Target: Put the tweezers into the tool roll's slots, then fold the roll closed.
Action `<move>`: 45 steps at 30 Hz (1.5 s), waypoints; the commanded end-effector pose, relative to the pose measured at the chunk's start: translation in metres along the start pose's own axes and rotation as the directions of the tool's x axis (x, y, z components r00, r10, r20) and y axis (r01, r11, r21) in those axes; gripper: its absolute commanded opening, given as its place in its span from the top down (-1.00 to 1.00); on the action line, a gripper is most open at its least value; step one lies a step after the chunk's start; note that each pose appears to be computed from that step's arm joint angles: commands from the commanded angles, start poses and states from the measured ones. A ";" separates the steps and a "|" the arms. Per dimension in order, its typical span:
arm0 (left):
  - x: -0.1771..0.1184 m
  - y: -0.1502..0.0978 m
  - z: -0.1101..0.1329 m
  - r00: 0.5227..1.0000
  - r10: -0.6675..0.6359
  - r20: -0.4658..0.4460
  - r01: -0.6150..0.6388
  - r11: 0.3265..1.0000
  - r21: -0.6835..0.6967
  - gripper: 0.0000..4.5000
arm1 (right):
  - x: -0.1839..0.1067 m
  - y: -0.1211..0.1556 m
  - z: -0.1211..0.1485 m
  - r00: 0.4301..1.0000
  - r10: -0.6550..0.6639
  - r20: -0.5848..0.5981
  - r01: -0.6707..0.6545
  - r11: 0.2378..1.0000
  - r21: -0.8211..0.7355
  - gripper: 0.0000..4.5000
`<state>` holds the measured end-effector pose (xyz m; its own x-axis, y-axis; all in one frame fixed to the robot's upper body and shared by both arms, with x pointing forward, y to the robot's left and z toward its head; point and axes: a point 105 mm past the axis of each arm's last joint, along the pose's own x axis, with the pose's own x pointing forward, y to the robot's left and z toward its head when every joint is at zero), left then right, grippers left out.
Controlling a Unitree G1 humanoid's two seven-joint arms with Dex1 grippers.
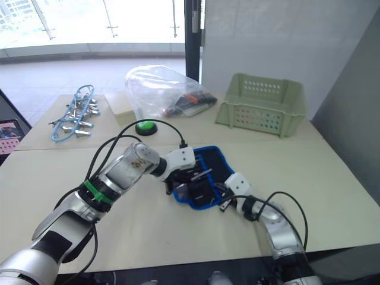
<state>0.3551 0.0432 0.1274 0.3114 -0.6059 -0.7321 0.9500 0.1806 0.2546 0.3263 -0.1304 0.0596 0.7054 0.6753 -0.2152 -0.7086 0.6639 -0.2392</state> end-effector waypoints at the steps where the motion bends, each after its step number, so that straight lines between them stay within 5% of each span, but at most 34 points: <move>1: -0.008 -0.002 0.006 0.998 -0.005 -0.056 0.012 0.992 0.127 0.98 | 0.001 0.030 -0.046 0.982 0.095 -0.165 -0.080 0.992 0.097 1.00; 6: -0.009 -0.002 0.005 0.992 -0.007 -0.128 0.031 0.981 0.189 0.98 | 0.002 0.032 -0.046 0.982 0.095 -0.163 -0.080 0.992 0.098 1.00; 22: -0.043 0.010 -0.009 0.996 0.052 -0.068 -0.052 0.999 0.000 0.98 | 0.004 0.036 -0.045 0.981 0.107 -0.160 -0.092 0.991 0.099 1.00; 26: -0.069 0.021 -0.035 0.987 0.146 -0.072 -0.156 0.972 -0.174 0.98 | 0.006 0.037 -0.046 0.979 0.124 -0.161 -0.109 0.989 0.098 1.00; 32: -0.084 0.001 -0.082 0.972 0.163 -0.171 -0.209 0.930 -0.302 0.98 | 0.011 0.039 -0.045 0.975 0.152 -0.159 -0.139 0.986 0.093 1.00; 43: -0.083 -0.028 -0.103 0.963 0.157 -0.221 -0.237 0.883 -0.406 0.98 | 0.014 0.041 -0.045 0.972 0.176 -0.158 -0.163 0.982 0.091 1.00; 45: -0.086 -0.030 -0.103 0.963 0.159 -0.220 -0.239 0.880 -0.411 0.61 | 0.014 0.041 -0.046 0.972 0.176 -0.159 -0.163 0.982 0.090 1.00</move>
<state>0.3022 0.1678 0.1064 0.4212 -0.3807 -0.8232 0.7790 0.6167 0.1134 0.3323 -0.1188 0.0584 0.6737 0.7056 -0.2195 -0.7388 0.6363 -0.2222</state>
